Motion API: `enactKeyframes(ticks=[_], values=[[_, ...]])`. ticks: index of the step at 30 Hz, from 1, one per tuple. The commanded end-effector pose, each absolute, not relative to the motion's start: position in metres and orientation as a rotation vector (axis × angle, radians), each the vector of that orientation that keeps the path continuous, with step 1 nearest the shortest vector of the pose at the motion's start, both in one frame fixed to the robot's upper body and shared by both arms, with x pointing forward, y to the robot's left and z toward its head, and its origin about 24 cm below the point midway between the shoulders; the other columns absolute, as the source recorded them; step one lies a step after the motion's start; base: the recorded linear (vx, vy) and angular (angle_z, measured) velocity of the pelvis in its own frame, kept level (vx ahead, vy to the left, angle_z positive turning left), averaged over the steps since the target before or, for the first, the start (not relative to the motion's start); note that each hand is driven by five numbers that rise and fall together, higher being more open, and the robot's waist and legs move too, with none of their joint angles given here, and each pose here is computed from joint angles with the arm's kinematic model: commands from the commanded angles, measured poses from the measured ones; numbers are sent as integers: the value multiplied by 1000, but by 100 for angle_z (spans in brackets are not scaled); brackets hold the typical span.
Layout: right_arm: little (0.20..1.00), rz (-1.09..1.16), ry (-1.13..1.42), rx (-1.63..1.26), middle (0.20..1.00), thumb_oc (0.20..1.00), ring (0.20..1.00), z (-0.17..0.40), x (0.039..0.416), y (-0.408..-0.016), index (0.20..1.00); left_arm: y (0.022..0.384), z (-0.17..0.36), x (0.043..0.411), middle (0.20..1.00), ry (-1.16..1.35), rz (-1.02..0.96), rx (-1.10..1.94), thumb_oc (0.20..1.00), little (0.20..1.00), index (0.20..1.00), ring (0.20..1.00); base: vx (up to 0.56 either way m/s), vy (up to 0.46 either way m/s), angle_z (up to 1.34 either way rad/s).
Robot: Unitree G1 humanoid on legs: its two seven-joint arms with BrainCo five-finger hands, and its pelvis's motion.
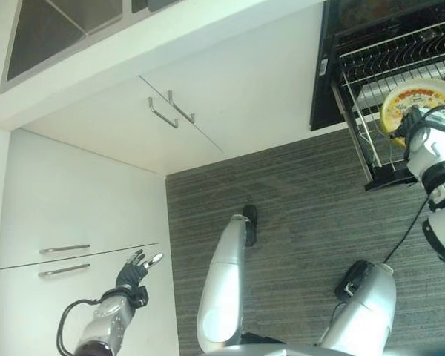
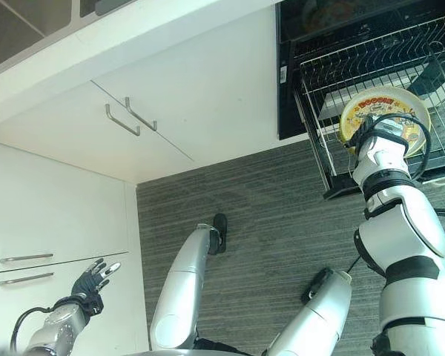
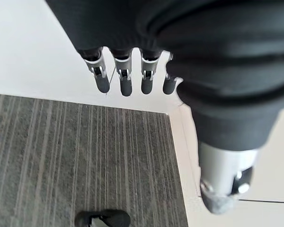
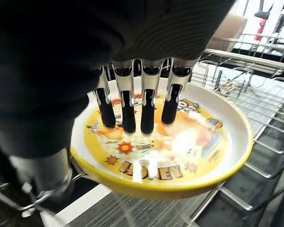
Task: Place the dishes in the dishwasher.
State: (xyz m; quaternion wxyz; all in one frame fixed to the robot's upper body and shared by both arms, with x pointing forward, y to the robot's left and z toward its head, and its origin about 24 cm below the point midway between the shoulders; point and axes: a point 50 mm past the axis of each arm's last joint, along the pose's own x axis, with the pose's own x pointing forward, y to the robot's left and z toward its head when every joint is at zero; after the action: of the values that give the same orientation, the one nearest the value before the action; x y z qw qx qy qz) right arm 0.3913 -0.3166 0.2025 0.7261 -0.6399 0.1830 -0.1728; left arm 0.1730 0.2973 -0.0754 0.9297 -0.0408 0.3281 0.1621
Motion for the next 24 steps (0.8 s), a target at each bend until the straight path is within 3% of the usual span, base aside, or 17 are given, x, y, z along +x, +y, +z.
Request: enactKeyframes(ticks=[1,9,13,15,24], values=[[1000,-356,420,-1287,1000,1000,1000,186,389,-317,1000,328,-63,176,1000,657,412,-70,1000,1000,1000,1000,0,0,0],[1000,-380,356,-1115,1000,1000,1000,192,390,-317,1000,335,-59,174,1000,653,422,-72,1000,1000,1000,1000,0,4,0],[1000,-422,200,-735,1000,1000,1000,202,392,-309,1000,337,-55,173,1000,627,415,-79,1000,1000,1000,1000,25,59,-1],[1000,-423,114,-695,1000,1000,1000,215,392,-301,1000,335,-53,172,1000,598,405,-74,1000,1000,1000,1000,52,57,-7],[1000,-395,-344,-484,1000,1000,1000,255,339,-273,1000,312,-11,180,1000,364,322,-46,1000,1000,1000,1000,24,2,-6]])
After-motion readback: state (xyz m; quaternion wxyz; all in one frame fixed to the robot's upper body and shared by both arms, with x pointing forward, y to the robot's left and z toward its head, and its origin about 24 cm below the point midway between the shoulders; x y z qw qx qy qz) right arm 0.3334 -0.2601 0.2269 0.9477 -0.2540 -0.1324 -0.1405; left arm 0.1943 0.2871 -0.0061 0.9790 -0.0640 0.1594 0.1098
